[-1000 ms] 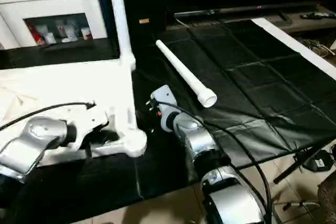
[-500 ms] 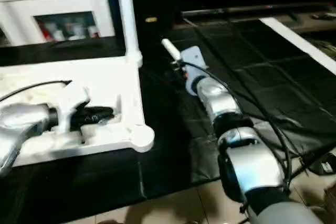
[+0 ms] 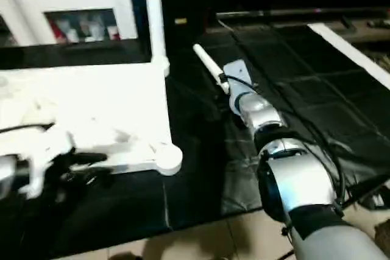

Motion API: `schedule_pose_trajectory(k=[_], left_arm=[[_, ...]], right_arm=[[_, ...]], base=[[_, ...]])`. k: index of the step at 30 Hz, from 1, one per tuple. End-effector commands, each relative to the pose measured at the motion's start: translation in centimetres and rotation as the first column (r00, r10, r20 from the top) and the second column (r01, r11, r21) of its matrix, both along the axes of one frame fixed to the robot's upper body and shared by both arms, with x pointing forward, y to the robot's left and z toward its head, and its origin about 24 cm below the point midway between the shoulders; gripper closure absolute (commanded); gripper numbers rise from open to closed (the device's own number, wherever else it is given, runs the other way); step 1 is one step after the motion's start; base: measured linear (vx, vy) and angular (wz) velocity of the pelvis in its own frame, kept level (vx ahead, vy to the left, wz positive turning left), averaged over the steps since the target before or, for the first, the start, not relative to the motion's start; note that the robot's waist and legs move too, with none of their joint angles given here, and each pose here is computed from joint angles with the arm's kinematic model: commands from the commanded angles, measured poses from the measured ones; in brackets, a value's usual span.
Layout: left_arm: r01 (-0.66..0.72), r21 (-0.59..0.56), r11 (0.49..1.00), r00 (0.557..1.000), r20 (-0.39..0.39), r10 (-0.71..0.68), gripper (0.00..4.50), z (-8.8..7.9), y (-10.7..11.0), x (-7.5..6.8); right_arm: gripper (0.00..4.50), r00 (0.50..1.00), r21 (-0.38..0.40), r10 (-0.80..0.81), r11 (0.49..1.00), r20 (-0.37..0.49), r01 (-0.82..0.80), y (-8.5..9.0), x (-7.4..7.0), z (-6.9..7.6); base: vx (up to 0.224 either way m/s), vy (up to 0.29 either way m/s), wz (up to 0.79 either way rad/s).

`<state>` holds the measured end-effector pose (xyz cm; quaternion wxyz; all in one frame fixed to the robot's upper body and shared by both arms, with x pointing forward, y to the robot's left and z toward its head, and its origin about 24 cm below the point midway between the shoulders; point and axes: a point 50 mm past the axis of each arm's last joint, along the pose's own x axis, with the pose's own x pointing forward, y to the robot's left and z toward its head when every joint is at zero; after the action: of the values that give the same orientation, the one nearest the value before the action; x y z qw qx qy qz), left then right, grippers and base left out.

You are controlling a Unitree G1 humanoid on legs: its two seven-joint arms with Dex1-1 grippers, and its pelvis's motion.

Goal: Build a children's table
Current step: Rotate table base, then pick table leg

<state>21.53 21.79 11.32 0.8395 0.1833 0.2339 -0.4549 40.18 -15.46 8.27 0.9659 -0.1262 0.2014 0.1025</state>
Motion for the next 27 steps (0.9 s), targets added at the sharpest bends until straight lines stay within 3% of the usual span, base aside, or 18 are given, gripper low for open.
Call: schedule_pose_trajectory(k=[1,13,27], left_arm=[[0.004,0.010,1.000,1.000,0.007,-0.004,2.52,0.8,0.0,-0.7],[-0.030,0.053,0.998,0.999,-0.030,0.032,1.49,1.1,0.3,-3.1],[-0.021,0.054,0.998,0.999,-0.043,0.024,0.28,1.3,0.0,-2.9]], right_arm=[[0.00,1.000,0.004,-0.028,1.000,-0.006,0.028,-0.2,0.2,0.3],[0.00,0.988,-0.013,-0.104,0.995,-0.111,0.103,-1.4,-0.6,-1.2],[0.00,0.943,-0.027,-0.113,0.994,-0.313,0.110,-2.0,-1.8,-2.9]], base=[[0.000,0.000,0.00],[0.000,0.000,0.00],[0.000,0.000,0.00]])
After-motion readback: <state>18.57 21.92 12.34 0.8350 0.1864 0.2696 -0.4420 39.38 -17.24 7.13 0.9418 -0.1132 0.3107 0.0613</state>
